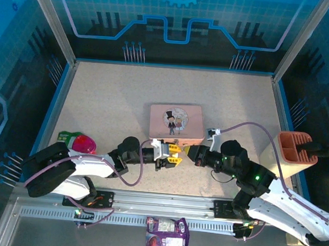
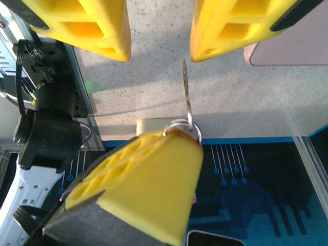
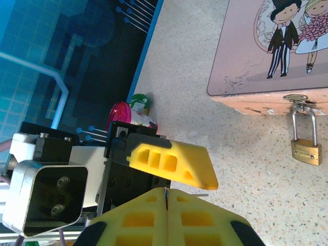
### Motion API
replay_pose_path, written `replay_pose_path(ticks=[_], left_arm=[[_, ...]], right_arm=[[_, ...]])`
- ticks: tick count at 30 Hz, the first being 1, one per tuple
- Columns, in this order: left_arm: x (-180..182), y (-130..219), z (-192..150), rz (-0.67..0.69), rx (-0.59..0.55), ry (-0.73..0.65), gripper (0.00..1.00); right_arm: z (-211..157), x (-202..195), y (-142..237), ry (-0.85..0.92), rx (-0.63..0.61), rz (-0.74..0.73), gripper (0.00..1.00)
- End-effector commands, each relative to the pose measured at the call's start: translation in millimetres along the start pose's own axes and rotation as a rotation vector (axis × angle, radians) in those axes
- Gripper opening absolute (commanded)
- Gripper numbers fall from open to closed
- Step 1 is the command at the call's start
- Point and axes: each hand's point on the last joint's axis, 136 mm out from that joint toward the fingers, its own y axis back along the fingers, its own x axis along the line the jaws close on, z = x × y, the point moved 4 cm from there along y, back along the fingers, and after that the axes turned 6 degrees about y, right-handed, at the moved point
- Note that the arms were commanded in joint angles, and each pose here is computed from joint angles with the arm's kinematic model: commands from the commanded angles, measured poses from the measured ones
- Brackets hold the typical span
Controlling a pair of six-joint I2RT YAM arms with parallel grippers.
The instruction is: Unlock the padlock with the key
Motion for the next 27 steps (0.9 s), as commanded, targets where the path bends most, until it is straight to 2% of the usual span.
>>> replay_pose_path(ticks=[1, 8, 15, 20, 23, 27], left_arm=[[4.4, -3.1, 13.3, -0.002, -0.048, -0.051, 0.37], [5.0, -3.9, 16.5, -0.003, -0.064, -0.044, 0.33], [4.0, -1.6, 16.0, -0.016, -0.066, -0.038, 0.17], [7.9, 0.0, 16.3, 0.007, -0.065, -0.040, 0.01], [14.7, -0.4, 17.4, 0.055, -0.057, -0.054, 0.00], [28.9, -2.2, 13.4, 0.149, 0.030, -0.143, 0.00]], right_arm=[[4.3, 15.2, 3.8, 0.029, -0.015, 0.056, 0.00], [2.4, 19.3, -2.7, 0.033, -0.004, 0.067, 0.00], [1.8, 15.9, -2.3, 0.025, -0.014, 0.049, 0.00], [0.8, 12.2, -1.0, 0.015, -0.021, 0.038, 0.00], [-0.4, 8.0, -1.5, 0.003, -0.022, 0.020, 0.00], [-0.2, -11.2, 6.6, -0.053, -0.067, -0.076, 0.29]])
